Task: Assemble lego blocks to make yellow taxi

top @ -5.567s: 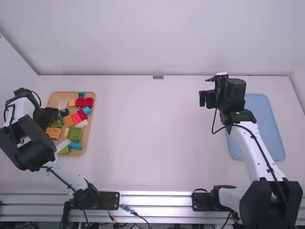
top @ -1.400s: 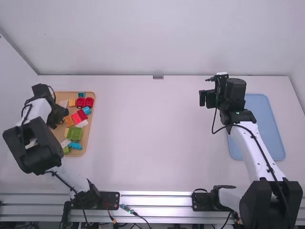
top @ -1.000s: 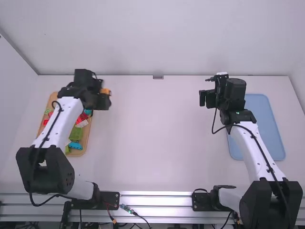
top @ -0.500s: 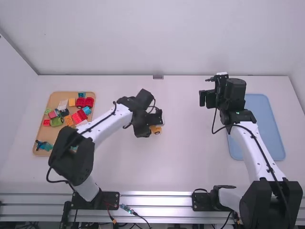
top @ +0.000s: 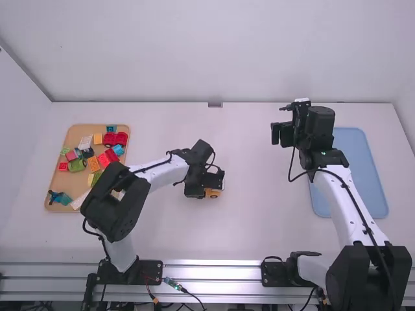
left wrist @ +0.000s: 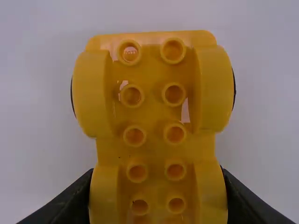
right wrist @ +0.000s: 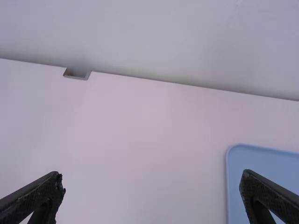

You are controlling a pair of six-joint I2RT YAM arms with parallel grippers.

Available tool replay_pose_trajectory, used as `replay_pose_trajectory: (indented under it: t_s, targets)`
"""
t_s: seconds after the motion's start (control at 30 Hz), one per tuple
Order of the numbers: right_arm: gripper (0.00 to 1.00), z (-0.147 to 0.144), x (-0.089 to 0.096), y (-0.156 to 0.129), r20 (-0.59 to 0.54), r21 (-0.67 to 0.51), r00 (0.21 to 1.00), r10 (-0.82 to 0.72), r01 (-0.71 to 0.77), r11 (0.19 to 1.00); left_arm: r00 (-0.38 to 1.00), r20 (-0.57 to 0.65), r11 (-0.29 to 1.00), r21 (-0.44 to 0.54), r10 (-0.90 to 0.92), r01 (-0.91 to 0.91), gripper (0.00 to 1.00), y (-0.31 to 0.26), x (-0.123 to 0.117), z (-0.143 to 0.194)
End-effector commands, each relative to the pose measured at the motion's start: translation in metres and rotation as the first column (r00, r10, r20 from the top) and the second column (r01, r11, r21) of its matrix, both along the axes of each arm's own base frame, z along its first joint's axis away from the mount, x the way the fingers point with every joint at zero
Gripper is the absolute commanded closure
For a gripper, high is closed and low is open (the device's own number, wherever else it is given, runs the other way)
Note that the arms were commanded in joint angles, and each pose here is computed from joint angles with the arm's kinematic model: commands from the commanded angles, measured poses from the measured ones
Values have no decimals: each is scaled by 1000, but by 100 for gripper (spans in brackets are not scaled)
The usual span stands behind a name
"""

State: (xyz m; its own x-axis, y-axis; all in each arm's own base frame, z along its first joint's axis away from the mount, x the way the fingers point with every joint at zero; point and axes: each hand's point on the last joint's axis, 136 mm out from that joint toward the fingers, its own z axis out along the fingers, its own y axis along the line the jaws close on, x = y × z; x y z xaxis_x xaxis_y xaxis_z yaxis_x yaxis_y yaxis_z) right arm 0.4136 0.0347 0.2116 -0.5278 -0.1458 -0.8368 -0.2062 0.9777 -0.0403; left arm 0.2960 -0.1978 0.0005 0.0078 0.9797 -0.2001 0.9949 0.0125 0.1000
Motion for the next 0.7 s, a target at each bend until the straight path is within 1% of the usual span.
replay_pose_trajectory:
  t_s: [0.0,0.1,0.17,0.27,0.33,0.4,0.67]
  targets:
    - [1,12,6,0,26,2,1000,-2,2,1000,999,-34,1000,-9,-19,19,92,-1,-8,-6]
    - [1,12,6,0,25,2,1000,-2,2,1000,997,-75,998,-54,-27,23,85,-7,-16,-6]
    - [1,12,6,0,24,2,1000,-3,2,1000,996,-82,998,-63,-31,26,85,-8,-20,-8]
    - [1,12,6,1,24,3,1000,-1,1,1000,998,-63,999,-52,11,-14,85,-5,-16,-12]
    - [1,12,6,0,25,2,1000,-2,2,1000,998,-53,998,-39,40,-42,82,-2,-12,-13]
    - [1,12,6,0,24,3,1000,-2,2,1000,997,-55,998,-37,52,-55,72,-3,-13,-13]
    - [1,12,6,0,24,2,1000,-2,2,1000,997,-55,997,-39,62,-64,47,-1,-12,-13]
